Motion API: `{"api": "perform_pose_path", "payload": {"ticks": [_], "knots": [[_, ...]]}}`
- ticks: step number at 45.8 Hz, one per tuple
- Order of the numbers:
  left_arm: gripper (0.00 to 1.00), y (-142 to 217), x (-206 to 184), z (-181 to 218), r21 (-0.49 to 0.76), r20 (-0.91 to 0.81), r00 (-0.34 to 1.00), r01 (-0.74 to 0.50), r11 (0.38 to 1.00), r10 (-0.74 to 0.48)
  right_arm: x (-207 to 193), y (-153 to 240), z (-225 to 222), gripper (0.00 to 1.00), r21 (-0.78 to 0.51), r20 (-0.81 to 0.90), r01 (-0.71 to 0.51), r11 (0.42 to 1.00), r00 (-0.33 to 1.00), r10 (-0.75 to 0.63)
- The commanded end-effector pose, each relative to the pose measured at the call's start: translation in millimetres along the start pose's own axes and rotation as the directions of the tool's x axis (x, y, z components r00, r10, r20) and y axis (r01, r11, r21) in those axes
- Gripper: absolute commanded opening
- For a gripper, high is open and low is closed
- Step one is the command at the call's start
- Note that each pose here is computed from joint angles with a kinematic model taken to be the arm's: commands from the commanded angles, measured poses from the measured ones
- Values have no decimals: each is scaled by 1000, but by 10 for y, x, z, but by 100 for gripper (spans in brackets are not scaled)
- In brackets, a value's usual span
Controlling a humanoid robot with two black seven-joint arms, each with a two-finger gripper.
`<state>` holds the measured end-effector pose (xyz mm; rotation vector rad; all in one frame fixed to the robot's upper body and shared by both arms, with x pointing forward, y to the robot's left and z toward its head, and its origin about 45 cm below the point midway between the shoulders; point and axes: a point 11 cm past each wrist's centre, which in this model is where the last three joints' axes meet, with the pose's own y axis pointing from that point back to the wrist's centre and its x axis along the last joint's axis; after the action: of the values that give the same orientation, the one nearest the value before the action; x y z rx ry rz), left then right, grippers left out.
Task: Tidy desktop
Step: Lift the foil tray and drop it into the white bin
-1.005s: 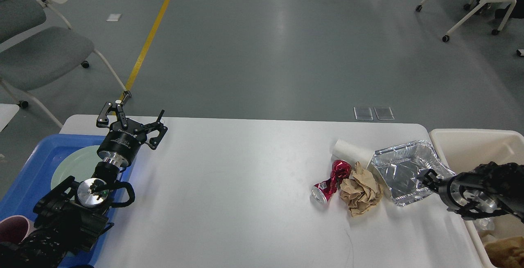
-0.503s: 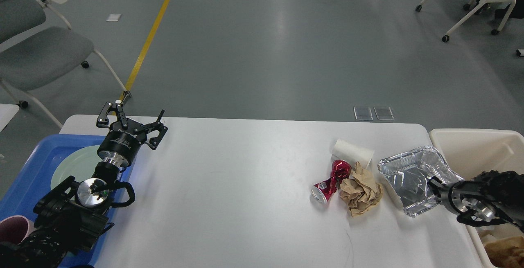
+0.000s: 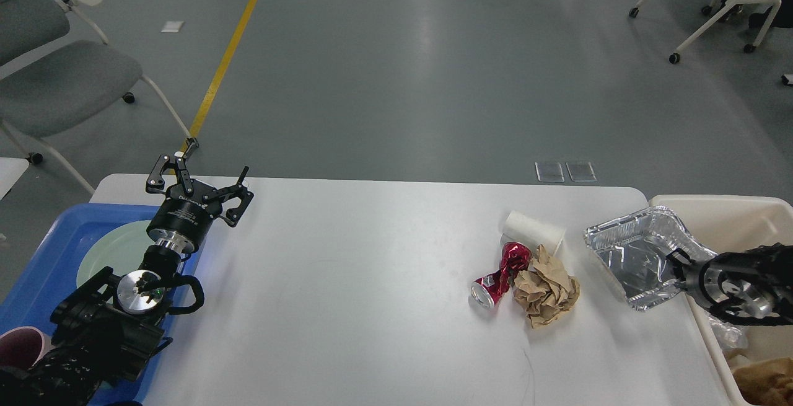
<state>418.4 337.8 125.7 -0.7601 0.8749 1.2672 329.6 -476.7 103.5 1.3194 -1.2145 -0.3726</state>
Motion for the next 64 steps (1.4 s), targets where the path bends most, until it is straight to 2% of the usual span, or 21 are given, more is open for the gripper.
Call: {"api": "perform_pose_path", "payload": {"ticks": [1, 11, 23, 28, 32, 38, 46, 56, 57, 58, 61, 62, 63, 64], "knots": [[96, -6, -6, 5, -1, 1, 1000, 2, 1000, -2, 285, 234, -138, 0, 44, 46, -19, 999, 999, 17], [96, -1, -2, -6, 0, -1, 1000, 1, 1000, -1, 798, 853, -493, 0, 174, 117, -32, 984, 993, 11], [96, 0, 0, 2, 0, 0, 1000, 0, 1000, 0, 1465, 1784, -1162, 0, 377, 104, -82, 922, 994, 45], [96, -1, 0, -5, 0, -1, 1000, -1, 1000, 1, 1604, 2011, -1278, 0, 421, 108, -102, 901, 992, 61], [96, 0, 1, 2, 0, 0, 1000, -1, 1000, 1, 1656, 2016, -1253, 0, 416, 119, -124, 901, 990, 81], [96, 0, 0, 0, 1, 1, 1000, 0, 1000, 0, 1796, 1822, -975, 0, 325, 160, -222, 919, 971, 178], [96, 0, 0, 2, 0, 0, 1000, 0, 1000, 0, 1859, 1257, -240, 0, 109, 180, -365, 924, 922, 343], [96, 0, 0, 0, 1, 1, 1000, 0, 1000, 0, 1706, 803, 473, 0, -57, 115, -377, 925, 918, 381], [96, 0, 0, 2, 0, 0, 1000, 0, 1000, 0, 1633, 721, 539, 4, -73, 99, -366, 928, 923, 372], [96, 0, 0, 2, 0, 0, 1000, 0, 1000, 0, 1540, 630, 589, 19, -86, 85, -351, 932, 930, 358], [96, -2, -2, -5, 0, -1, 1000, 1, 1000, -1, 1361, 418, 767, 80, -123, 53, -339, 933, 936, 348], [96, 0, 1, 2, 0, 0, 1000, -1, 1000, 1, 1341, 371, 813, 94, -130, 48, -345, 929, 934, 354], [96, 0, 0, 2, 0, 0, 1000, 0, 1000, 0, 1332, 335, 823, 100, -130, 51, -353, 927, 931, 362], [96, 0, 0, 2, 0, 0, 1000, 0, 1000, 0, 1287, 290, 860, 100, -134, 54, -348, 928, 932, 358]]}}
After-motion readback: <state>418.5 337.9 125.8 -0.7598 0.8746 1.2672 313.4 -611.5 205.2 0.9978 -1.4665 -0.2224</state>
